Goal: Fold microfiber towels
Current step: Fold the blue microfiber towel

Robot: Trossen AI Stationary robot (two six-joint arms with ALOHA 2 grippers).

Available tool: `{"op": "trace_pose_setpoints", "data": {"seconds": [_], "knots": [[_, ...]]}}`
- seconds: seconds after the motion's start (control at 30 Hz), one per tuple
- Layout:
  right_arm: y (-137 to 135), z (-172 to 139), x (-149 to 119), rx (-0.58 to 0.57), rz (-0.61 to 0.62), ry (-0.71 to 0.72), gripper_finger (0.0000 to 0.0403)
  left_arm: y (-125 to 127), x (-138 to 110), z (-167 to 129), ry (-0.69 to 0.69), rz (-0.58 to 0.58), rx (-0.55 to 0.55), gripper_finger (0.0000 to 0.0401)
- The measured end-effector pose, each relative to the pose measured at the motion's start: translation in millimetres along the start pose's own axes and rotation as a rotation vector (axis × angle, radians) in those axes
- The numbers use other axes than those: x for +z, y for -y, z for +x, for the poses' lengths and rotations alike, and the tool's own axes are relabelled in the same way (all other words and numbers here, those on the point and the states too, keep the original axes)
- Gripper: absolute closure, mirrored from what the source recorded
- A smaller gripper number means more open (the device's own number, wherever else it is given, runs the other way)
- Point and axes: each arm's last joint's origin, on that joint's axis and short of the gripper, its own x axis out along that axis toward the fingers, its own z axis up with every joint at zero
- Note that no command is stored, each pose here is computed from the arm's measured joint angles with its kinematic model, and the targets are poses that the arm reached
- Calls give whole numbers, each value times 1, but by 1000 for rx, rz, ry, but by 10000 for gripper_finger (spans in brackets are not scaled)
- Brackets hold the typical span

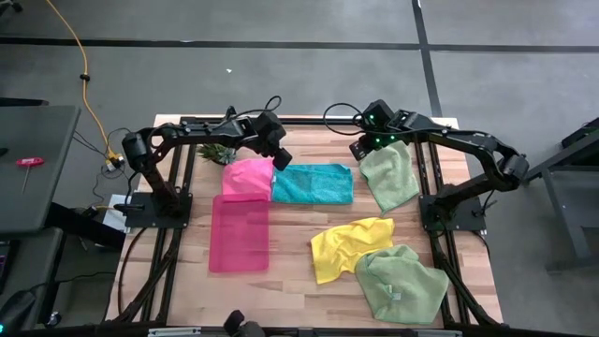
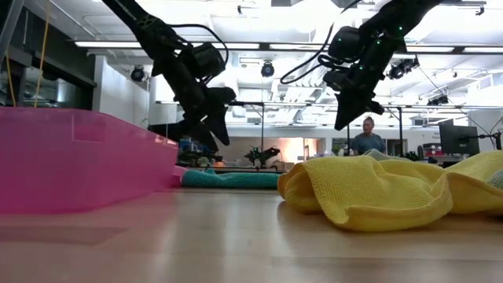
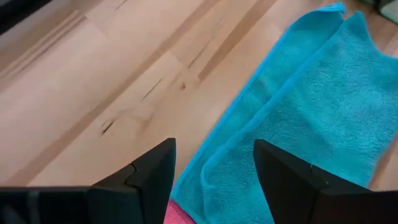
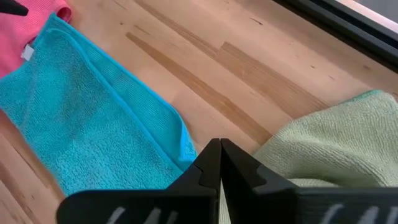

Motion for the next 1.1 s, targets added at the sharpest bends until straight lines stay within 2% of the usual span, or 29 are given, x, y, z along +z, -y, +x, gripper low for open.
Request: {"op": "trace_pose_setpoints", "data": {"seconds": [0.3, 0.47, 0.9, 1.1], "knots": [[0, 0, 0, 0, 7, 1, 403, 20, -16, 22, -73, 32, 51, 194], [0, 0, 0, 0, 24, 1, 403, 25, -19, 26, -54, 42, 141, 194], [0, 0, 0, -1, 58, 1, 403, 22, -24, 25, -88, 68, 217, 195], [0, 0, 0, -2, 80, 1, 403, 25, -30, 38, -124, 90, 211, 203]]}}
